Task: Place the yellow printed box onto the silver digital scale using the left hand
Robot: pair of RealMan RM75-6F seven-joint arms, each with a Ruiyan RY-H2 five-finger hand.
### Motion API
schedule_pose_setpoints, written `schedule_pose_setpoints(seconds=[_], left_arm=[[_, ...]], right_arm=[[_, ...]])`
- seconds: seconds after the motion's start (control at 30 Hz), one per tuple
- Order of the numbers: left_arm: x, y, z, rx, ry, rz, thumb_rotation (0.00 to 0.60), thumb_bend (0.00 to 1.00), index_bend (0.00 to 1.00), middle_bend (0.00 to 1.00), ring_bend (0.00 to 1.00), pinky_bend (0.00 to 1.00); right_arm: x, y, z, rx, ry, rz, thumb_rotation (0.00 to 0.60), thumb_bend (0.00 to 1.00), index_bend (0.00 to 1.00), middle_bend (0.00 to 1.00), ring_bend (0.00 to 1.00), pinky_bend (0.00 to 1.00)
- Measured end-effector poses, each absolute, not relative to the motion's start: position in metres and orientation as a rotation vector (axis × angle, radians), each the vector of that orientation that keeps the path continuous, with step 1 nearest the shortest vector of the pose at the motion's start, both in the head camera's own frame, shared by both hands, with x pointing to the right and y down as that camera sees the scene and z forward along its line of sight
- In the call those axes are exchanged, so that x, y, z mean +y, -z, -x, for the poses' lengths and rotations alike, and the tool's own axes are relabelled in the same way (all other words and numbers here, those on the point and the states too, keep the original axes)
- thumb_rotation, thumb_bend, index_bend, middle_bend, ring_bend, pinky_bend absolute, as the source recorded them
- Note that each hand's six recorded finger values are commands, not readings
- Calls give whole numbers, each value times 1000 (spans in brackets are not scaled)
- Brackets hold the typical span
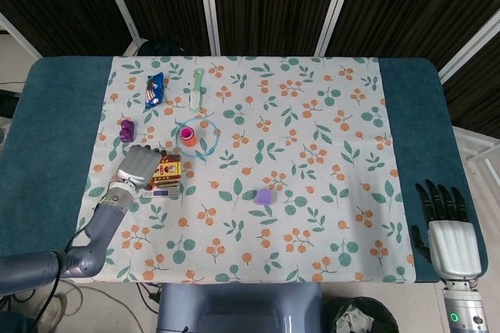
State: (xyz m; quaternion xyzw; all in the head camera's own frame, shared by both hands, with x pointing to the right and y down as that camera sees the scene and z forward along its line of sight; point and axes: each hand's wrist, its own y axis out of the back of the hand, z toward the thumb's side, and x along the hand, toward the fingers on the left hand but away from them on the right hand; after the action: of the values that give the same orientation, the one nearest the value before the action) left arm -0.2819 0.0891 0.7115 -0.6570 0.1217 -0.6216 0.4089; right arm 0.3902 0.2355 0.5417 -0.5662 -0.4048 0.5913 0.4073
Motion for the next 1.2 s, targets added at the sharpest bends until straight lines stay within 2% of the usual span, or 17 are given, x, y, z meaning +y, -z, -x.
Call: schedule_pose_setpoints(seconds=[0.43, 0.53, 0.67, 0.87, 1.2], left_arm=[[89, -714, 279, 288, 1570, 1560, 600, 311, 341, 418, 286, 409], [89, -715, 280, 284, 1577, 1551, 600, 237, 320, 387, 260, 375], [92, -716, 282, 259, 1592, 1555, 600, 126, 238, 281, 182, 296], [93, -715, 284, 206, 1609, 1534, 600, 120, 158, 161, 72, 207], [82, -694, 277, 278, 1593, 1530, 600, 118, 144, 139, 55, 196]], right_arm=[[235, -540, -391, -1025, -1487, 1430, 600, 514, 34, 67, 58, 14], [235, -541, -391, -1024, -1487, 1431, 600, 514, 34, 67, 58, 13], [236, -541, -390, -1023, -1487, 1434, 600, 514, 34, 67, 58, 13], [236, -542, -390, -1020, -1488, 1434, 600, 513, 34, 67, 58, 13], [236, -541, -390, -1023, -1486, 1434, 600, 513, 34, 67, 58, 14]])
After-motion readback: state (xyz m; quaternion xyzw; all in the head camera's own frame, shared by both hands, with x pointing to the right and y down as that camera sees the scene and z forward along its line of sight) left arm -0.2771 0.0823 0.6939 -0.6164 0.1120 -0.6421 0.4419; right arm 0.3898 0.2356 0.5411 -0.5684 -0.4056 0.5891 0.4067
